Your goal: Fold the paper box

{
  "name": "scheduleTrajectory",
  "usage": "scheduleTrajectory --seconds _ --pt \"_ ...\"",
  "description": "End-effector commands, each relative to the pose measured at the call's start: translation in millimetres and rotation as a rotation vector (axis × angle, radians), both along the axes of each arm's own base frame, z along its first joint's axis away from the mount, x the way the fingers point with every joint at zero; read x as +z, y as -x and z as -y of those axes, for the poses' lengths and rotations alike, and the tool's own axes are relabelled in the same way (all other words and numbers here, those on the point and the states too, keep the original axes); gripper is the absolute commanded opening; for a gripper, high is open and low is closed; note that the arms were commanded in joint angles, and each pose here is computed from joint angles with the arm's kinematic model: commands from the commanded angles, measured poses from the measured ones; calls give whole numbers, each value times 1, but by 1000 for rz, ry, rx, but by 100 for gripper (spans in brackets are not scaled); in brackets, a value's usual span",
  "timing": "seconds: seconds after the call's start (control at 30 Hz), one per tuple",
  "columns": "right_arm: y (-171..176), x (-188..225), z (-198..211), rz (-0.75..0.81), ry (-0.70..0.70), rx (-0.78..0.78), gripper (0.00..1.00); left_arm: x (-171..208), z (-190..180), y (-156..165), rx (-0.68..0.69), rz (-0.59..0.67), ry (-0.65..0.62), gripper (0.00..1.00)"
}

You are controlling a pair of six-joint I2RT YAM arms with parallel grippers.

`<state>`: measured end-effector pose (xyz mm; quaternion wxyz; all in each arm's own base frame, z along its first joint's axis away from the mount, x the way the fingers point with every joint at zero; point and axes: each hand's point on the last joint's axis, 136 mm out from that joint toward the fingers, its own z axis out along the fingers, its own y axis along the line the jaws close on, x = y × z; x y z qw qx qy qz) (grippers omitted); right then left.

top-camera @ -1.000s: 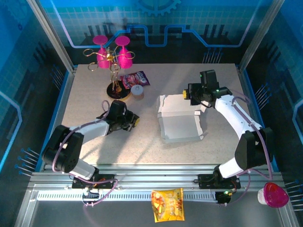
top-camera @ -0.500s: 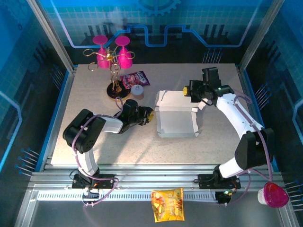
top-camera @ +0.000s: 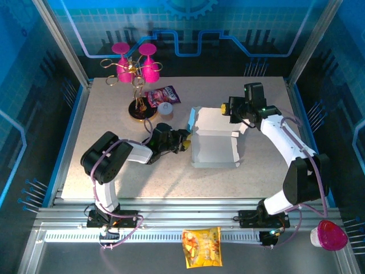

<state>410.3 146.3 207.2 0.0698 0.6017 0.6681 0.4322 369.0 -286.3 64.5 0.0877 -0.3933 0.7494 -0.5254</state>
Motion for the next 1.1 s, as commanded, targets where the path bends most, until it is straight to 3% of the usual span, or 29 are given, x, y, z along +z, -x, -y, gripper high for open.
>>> scheduleTrajectory --seconds 0.0,0.13,0.23,0.4,0.57,0.83,1.07 --pt "1 -1 -3 101 44 71 0 -7 -20 13 25 -38 -43 40" --pt "-5 -1 -4 312 165 130 0 -21 -50 43 11 -131 -147 48" --pt "-9 -5 -9 431 170 134 0 -23 -73 67 -7 -191 -233 51" --pt "-8 -15 -21 506 177 215 0 7 -107 81 -2 -144 -352 54" --pt "6 -35 -24 493 172 258 0 38 -107 64 -61 -24 -385 51" --pt "26 -51 -24 536 198 386 0 48 -75 37 -189 100 -414 42" --pt "12 -50 -18 525 193 363 0 54 -60 17 -324 210 -529 31"
